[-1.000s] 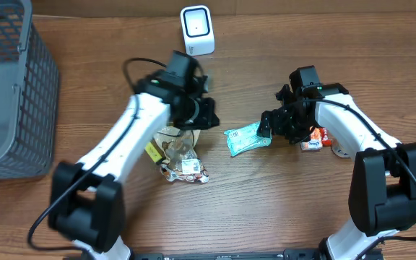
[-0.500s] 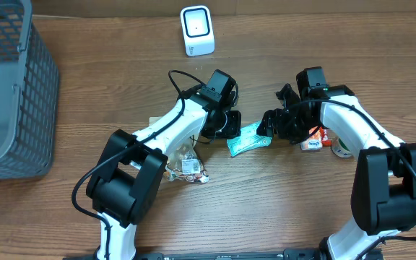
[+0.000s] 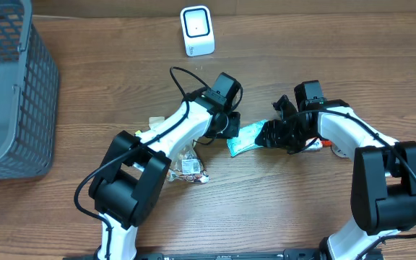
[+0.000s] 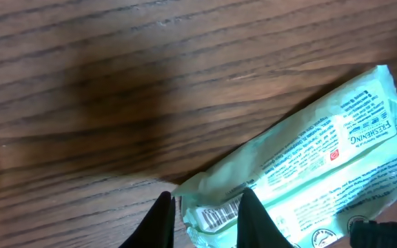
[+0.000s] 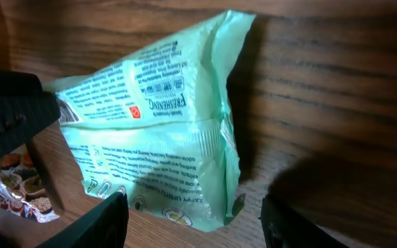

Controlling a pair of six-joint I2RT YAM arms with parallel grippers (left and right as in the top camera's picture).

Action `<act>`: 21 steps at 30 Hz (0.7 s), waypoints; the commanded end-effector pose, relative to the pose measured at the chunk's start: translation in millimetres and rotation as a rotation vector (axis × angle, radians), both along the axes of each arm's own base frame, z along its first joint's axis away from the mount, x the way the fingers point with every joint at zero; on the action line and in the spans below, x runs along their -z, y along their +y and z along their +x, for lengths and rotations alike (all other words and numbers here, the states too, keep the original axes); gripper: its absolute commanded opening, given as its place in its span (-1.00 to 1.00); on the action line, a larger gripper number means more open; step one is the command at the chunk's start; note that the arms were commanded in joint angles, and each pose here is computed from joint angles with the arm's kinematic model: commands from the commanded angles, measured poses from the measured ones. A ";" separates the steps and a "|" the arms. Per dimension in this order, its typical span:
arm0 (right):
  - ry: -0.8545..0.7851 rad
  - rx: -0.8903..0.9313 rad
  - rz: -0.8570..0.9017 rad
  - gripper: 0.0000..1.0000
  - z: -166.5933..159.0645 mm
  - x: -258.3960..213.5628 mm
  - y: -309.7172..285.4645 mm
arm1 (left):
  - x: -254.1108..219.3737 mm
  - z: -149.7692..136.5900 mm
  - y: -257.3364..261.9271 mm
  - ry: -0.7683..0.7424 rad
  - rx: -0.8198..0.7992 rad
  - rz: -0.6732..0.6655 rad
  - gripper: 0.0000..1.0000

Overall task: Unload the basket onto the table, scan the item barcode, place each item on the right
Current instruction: 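Bring the left gripper to the teal packet and grip it beside the right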

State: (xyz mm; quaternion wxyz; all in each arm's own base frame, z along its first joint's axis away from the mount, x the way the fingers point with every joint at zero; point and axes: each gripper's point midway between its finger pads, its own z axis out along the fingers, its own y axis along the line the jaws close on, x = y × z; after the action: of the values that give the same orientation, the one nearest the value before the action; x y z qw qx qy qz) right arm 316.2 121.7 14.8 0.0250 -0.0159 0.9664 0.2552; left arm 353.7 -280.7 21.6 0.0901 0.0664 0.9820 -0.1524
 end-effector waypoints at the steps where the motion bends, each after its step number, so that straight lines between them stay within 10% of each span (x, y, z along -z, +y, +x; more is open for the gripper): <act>1: -0.019 -0.007 0.016 0.26 1.1 -4.6 1.5 | 5.7 3.9 1.1 -0.036 -0.008 0.060 -0.69; 16: -0.041 -0.007 0.019 0.37 6.0 -5.4 2.1 | -43.2 32.4 9.1 -0.071 -0.045 0.084 -0.63; 21: -0.022 0.032 0.023 0.37 6.9 -5.5 2.3 | -44.8 7.1 -4.4 0.039 0.004 0.027 -0.92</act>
State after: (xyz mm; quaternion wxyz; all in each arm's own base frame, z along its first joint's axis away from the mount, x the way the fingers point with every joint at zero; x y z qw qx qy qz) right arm 321.8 123.2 16.0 0.0356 -0.0131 0.9651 0.2591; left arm 377.1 -273.6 65.1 0.1018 0.0550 0.9865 -0.1160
